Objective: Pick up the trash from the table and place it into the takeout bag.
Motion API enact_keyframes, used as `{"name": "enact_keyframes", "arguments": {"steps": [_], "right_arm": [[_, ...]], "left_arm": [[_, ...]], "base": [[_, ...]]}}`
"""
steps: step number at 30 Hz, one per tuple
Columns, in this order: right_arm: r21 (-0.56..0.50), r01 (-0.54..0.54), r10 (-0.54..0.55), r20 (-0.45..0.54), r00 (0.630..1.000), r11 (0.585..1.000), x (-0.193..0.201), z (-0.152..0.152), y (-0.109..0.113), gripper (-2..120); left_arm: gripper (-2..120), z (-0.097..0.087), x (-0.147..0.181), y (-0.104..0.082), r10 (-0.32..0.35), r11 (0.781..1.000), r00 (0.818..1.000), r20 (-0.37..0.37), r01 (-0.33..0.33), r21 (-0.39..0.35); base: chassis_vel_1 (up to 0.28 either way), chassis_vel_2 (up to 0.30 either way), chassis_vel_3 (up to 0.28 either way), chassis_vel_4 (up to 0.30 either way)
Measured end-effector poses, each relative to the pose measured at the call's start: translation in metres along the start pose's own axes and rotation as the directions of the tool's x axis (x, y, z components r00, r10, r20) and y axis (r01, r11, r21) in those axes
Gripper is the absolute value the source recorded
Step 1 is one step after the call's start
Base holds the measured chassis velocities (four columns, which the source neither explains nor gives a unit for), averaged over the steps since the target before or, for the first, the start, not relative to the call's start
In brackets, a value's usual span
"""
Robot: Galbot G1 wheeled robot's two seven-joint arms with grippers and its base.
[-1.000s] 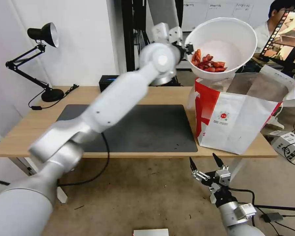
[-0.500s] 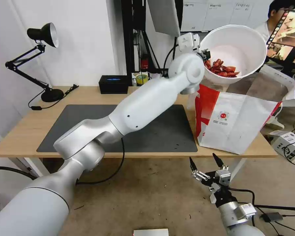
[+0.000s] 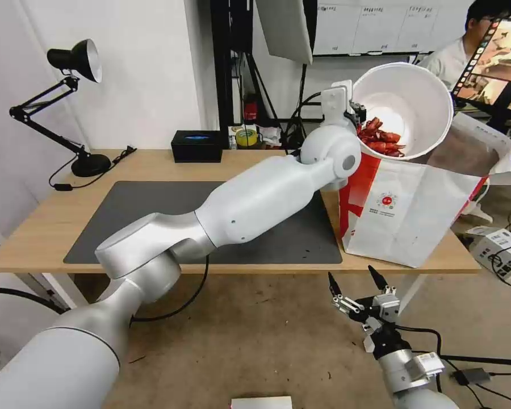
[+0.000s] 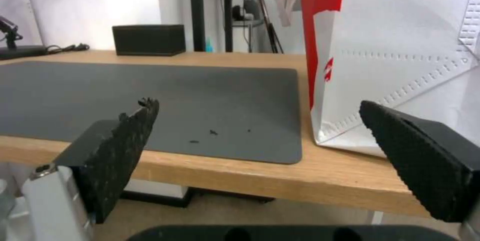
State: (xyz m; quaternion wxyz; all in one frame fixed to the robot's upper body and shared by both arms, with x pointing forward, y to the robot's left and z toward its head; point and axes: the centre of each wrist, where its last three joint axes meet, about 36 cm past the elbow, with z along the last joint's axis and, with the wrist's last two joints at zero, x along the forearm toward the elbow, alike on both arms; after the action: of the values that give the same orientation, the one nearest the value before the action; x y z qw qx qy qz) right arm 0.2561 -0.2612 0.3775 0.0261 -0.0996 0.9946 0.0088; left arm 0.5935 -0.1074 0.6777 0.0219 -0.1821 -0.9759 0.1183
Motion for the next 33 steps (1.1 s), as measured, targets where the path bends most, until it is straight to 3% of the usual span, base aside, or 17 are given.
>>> {"name": "enact_keyframes", "arguments": {"steps": [5, 12, 17, 20, 29, 31, 33], "right_arm": [[0.000, 0.000, 0.000, 0.000, 1.000, 1.000, 0.000, 0.000, 0.000, 100], [0.000, 0.000, 0.000, 0.000, 1.000, 1.000, 0.000, 0.000, 0.000, 100], [0.000, 0.000, 0.000, 0.000, 1.000, 1.000, 0.000, 0.000, 0.000, 100], [0.000, 0.000, 0.000, 0.000, 1.000, 1.000, 0.000, 0.000, 0.000, 100], [0.000, 0.000, 0.000, 0.000, 1.000, 1.000, 0.000, 0.000, 0.000, 100], [0.000, 0.000, 0.000, 0.000, 1.000, 1.000, 0.000, 0.000, 0.000, 100], [0.000, 0.000, 0.000, 0.000, 1.000, 1.000, 0.000, 0.000, 0.000, 100]], "left_arm": [[0, 0.000, -0.006, 0.004, 0.000, 1.000, 0.999, 0.042, 0.000, -0.016], [0, 0.014, -0.007, 0.005, 0.067, 0.993, 0.993, 0.097, -0.056, -0.104], [0, 0.031, -0.003, 0.000, 0.151, 0.967, 0.980, 0.132, -0.119, -0.223], [0, 0.035, -0.001, -0.002, 0.179, 0.956, 0.975, 0.134, -0.140, -0.259], [0, 0.035, 0.006, -0.002, 0.217, 0.935, 0.976, 0.011, -0.204, -0.290], [0, 0.028, 0.010, 0.005, 0.241, 0.919, 0.968, -0.075, -0.253, -0.302], [0, 0.025, 0.011, 0.008, 0.250, 0.913, 0.963, -0.101, -0.269, -0.305]], "base": [[0.000, 0.000, 0.000, 0.000], [0.000, 0.000, 0.000, 0.000], [0.000, 0.000, 0.000, 0.000], [0.000, 0.000, 0.000, 0.000], [0.000, 0.000, 0.000, 0.000], [0.000, 0.000, 0.000, 0.000], [0.000, 0.000, 0.000, 0.000]]}}
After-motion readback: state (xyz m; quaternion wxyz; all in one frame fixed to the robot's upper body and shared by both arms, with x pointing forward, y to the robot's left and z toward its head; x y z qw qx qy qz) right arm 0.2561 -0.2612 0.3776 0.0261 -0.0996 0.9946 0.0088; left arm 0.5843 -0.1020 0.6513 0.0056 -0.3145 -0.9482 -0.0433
